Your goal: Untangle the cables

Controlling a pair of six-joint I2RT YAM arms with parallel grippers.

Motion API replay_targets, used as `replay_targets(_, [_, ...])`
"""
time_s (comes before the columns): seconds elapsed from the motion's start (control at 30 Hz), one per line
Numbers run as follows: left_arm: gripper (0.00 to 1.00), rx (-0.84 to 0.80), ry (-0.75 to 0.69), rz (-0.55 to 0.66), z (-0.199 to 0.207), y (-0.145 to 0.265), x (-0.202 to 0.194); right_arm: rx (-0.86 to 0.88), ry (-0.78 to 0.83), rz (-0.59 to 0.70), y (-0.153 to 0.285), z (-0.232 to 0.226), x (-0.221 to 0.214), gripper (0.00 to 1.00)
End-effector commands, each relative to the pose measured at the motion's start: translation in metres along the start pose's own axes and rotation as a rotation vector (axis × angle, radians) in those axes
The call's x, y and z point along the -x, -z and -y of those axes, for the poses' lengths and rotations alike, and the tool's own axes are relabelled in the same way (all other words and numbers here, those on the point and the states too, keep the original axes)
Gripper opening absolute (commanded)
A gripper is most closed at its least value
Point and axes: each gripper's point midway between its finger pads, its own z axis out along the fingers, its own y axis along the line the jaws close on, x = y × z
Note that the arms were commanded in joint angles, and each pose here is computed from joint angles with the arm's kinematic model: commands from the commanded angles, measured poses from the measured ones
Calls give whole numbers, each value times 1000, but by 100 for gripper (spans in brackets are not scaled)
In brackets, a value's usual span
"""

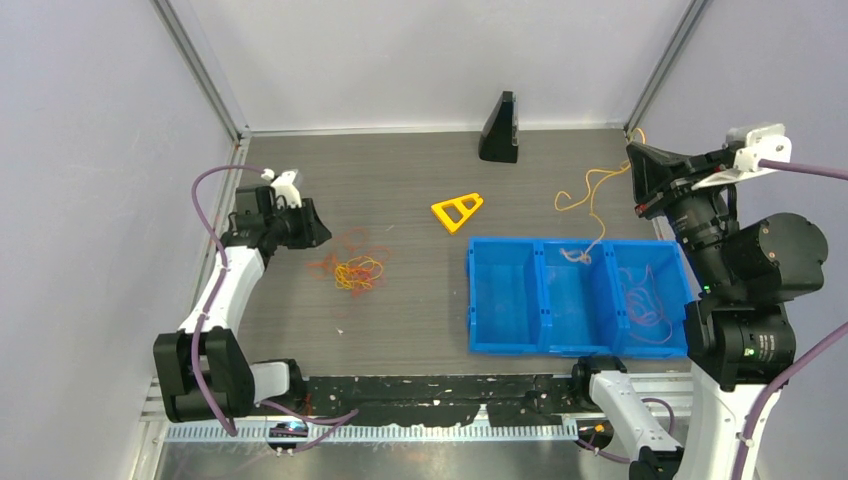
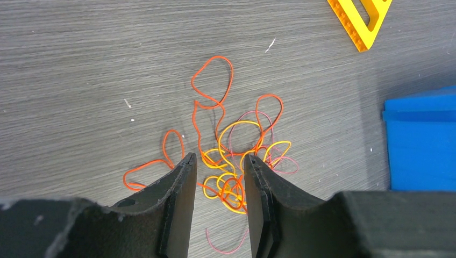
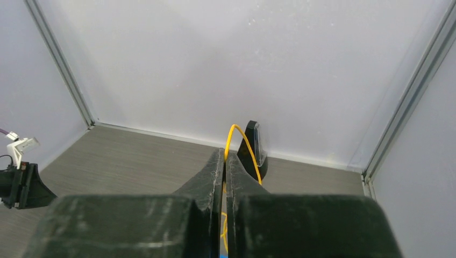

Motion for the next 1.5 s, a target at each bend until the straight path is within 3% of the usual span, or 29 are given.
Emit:
replay_targets(0.0, [39,-3,-15,52,2,1,23,24,15,71,7,-7,25,5])
replay_targets(0.13, [39,-7,-7,50,2,-1,26,-11,38,7,8,2,0,5])
replay_targets(0.37, [39,-8,-4,38,2,-2,23,-51,118,-279,5,28,-137,5])
replay_targets(0.6, [40,5,-45,35,1,4,21,-73,214,-489,6,51,-214,6])
replay_targets(0.77, [39,5,-51,26,0,2,19,91,248,-824,32,44,-296,5])
replay_targets(0.93, [40,4,-49,10,-3,-2,17,244,244,-978,42,35,-346,6])
replay_targets(1.0, [43,9,-45,-16,-5,-3,11,289,229,-1027,44,32,-357,10])
replay_targets(1.07, [50,2,-52,-52,-5,-3,7,337,212,-1118,52,31,-370,24])
replay_targets(1.1, [55,-9,-59,-72,-3,-2,3,366,208,-1165,62,29,-371,40])
replay_targets(1.13, [60,-25,-66,-90,-1,-1,-1,380,205,-1174,61,28,-367,48])
replay_targets(1.17, [63,-42,-77,-104,2,1,-4,396,201,-1199,69,26,-364,66])
replay_targets(1.23, [71,-76,-97,-133,7,5,-11,406,200,-1163,66,21,-344,86])
replay_targets(1.3, [75,-92,-88,-160,9,6,-20,419,175,-1081,54,11,-317,94])
replay_targets(1.47, [74,-51,43,-237,-1,-9,-43,460,97,-890,7,-20,-267,96])
